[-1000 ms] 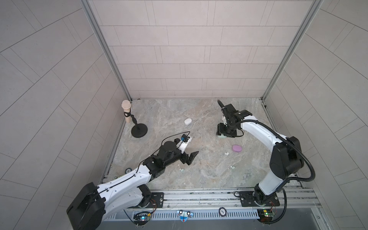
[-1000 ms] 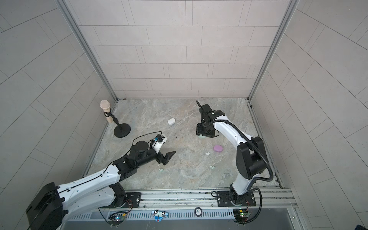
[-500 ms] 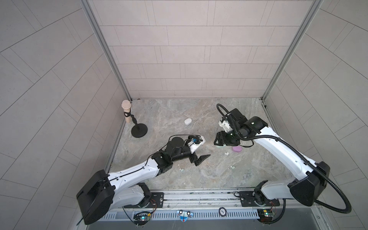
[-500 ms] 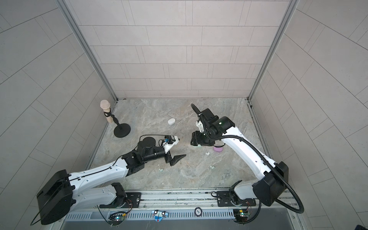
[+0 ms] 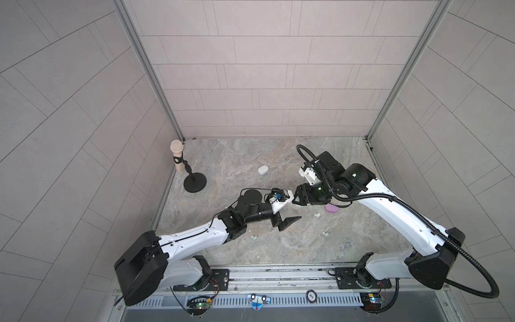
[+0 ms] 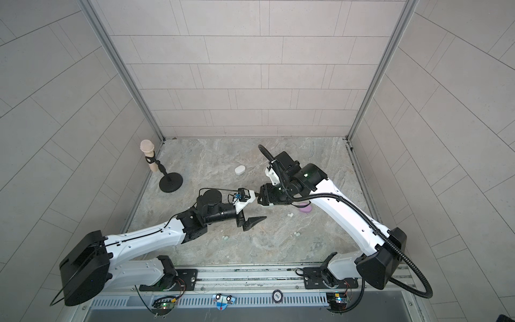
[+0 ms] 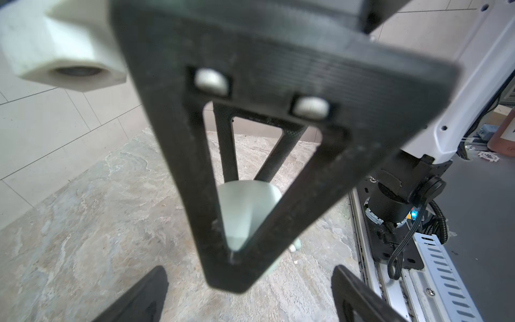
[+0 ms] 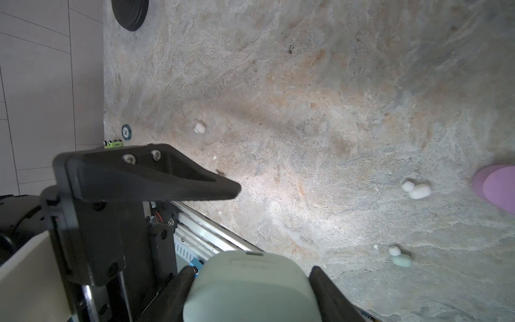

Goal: Insert wireless bluetooth earbuds into charging case
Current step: Pass the charging case.

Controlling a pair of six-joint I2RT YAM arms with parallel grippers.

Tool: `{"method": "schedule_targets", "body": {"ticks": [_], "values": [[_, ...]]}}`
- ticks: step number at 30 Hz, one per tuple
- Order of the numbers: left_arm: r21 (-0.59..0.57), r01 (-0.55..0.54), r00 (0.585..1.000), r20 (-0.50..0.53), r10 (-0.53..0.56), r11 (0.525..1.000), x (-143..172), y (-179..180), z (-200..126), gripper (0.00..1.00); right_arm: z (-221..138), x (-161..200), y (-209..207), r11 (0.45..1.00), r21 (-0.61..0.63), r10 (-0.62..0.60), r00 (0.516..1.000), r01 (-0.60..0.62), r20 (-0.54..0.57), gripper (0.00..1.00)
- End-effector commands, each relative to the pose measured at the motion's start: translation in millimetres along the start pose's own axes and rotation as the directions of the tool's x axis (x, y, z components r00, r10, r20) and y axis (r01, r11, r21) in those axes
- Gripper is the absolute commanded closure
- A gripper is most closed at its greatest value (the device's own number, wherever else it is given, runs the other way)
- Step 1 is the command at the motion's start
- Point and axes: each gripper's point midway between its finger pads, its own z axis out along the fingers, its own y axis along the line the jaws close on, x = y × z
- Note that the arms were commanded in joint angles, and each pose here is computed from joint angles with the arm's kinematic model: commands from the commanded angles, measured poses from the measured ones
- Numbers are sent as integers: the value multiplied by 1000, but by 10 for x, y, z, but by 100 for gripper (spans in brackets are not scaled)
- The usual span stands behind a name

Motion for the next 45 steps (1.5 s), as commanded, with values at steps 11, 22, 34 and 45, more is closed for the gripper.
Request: {"method": "schedule_targets", "body": {"ticks": [11, 22, 34, 45], "values": [[26, -4, 997, 82, 2, 1000, -288, -11, 47, 26, -88, -39, 189, 999, -30, -11, 999, 12, 35, 41], [28, 0, 996, 88, -3, 1000, -307, -6, 64, 33, -84, -55, 266, 999, -40, -17, 999, 18, 35, 41], [-4, 1, 994, 111, 0, 1000, -356, 33, 18, 43, -36, -18, 288, 999, -44, -12, 1000, 13, 25, 42], [-6, 2, 993, 117, -1, 1000, -387, 25, -15, 52, -53, 3, 271, 999, -37, -16, 1000, 17, 25, 42]]}}
